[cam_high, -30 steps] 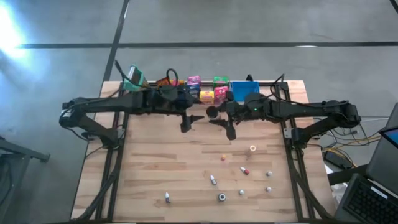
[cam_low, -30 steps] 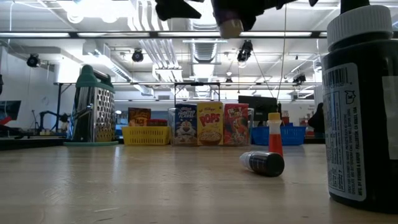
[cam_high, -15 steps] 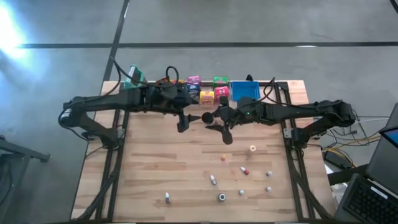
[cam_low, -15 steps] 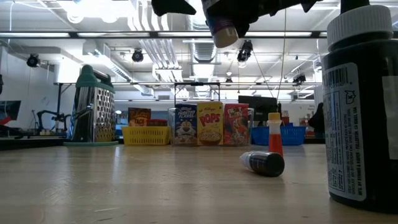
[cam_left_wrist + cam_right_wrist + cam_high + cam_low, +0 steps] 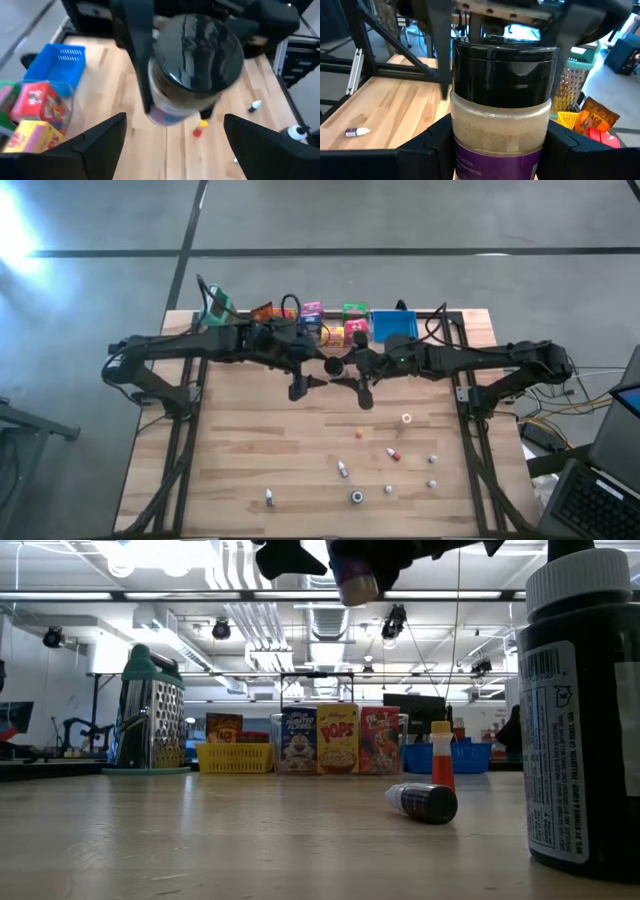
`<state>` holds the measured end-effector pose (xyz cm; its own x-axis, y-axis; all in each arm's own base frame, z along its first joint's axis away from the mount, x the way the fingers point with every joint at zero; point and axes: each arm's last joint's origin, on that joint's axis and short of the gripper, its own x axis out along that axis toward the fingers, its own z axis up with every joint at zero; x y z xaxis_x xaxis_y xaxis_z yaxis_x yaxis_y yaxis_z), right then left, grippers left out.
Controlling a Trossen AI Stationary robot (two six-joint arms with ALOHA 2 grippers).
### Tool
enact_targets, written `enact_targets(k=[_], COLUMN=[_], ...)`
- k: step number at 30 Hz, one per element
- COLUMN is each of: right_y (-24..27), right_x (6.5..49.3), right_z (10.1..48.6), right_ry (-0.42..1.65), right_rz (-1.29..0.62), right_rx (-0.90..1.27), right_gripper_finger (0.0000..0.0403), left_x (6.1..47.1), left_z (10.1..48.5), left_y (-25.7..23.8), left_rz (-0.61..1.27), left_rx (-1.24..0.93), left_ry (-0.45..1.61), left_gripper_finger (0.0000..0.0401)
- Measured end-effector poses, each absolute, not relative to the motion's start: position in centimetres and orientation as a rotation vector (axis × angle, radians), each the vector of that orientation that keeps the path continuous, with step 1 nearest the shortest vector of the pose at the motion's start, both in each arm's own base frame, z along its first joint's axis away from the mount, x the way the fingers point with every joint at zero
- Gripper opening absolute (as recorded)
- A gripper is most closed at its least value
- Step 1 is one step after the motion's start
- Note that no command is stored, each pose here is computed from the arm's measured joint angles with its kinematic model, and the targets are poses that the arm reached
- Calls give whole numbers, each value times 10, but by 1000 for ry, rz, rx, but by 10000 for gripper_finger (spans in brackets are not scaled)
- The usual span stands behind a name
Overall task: Pick & Place Kitchen Items
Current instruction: Put the violet seasoning bottle into the yellow bin
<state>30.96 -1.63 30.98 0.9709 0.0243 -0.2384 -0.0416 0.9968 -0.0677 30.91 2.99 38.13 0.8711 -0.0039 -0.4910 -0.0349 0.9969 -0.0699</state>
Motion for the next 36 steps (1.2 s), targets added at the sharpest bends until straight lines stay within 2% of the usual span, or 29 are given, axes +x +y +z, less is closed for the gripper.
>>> enact_targets(k=[10,23,27,36], right_y=[-16,-16,-17,-20], right_x=[310,310,310,310], right_z=[310,310,310,311], right_ry=[234,232,230,227], right_rz=[35,34,24,10], right_rx=[-71,-64,-55,-40], right_gripper_finger=[185,187,190,184], left_x=[320,333,334,334], left_z=[389,379,380,382], left_y=[31,32,32,33], left_rz=[5,-6,8,13], left_rx=[-12,53,76,97], left_ry=[388,389,386,367], left_gripper_finger=[342,331,307,224])
